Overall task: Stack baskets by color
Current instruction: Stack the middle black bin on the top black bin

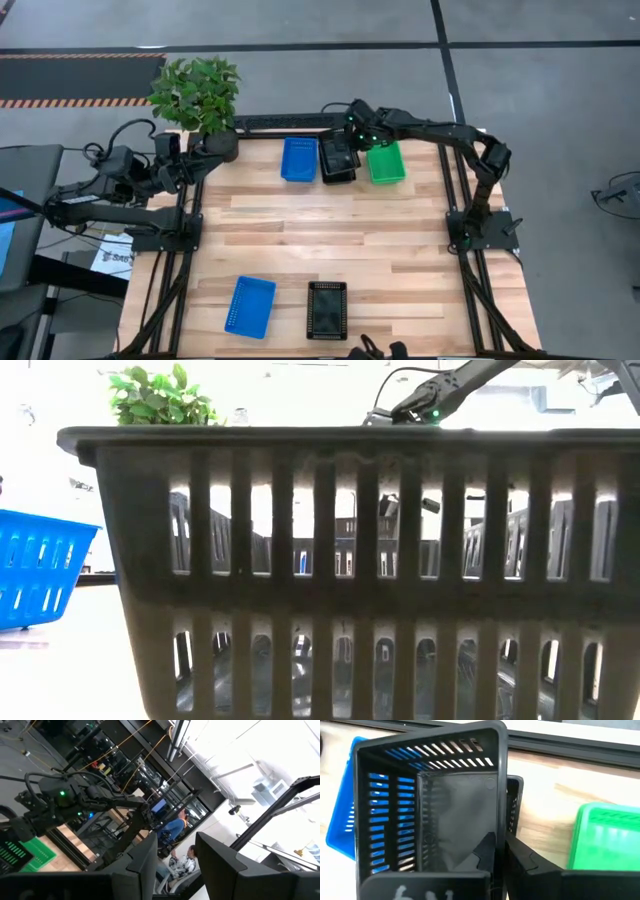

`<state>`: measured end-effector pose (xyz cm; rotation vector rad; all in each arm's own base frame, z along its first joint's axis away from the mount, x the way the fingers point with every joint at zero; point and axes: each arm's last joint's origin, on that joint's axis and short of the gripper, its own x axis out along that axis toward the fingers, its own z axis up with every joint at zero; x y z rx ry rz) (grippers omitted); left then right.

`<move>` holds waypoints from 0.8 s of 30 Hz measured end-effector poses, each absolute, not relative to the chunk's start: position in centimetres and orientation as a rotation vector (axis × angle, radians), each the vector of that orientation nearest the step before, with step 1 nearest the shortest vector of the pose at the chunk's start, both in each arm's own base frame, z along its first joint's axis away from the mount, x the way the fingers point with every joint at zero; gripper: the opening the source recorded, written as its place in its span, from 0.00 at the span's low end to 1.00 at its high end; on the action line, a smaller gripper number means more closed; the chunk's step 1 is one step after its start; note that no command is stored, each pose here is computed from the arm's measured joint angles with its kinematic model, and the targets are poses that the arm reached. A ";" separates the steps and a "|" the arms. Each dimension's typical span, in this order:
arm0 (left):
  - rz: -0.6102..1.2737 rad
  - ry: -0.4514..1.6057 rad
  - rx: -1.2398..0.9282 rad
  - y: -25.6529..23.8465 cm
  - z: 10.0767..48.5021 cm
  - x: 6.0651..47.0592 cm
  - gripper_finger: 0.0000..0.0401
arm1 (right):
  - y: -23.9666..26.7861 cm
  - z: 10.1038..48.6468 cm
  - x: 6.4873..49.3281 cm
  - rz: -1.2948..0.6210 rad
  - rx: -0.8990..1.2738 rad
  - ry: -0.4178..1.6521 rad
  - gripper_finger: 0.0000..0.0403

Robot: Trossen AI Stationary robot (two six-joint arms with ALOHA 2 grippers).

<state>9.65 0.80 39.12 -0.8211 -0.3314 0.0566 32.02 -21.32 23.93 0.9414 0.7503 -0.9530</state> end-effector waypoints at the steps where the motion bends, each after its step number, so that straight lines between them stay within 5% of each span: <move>1: 0.057 -0.332 -0.821 0.8 39.1 9.7 0.30 | -21.3 23.9 32.0 -0.953 0.942 0.752 0.12; 10: 0.058 -0.333 -0.821 0.8 39.1 9.6 0.30 | -20.7 23.9 32.4 -0.962 0.917 0.754 0.13; 24: 0.058 -0.333 -0.822 0.8 39.1 9.7 0.30 | -20.9 24.1 32.5 -0.978 0.908 0.722 0.27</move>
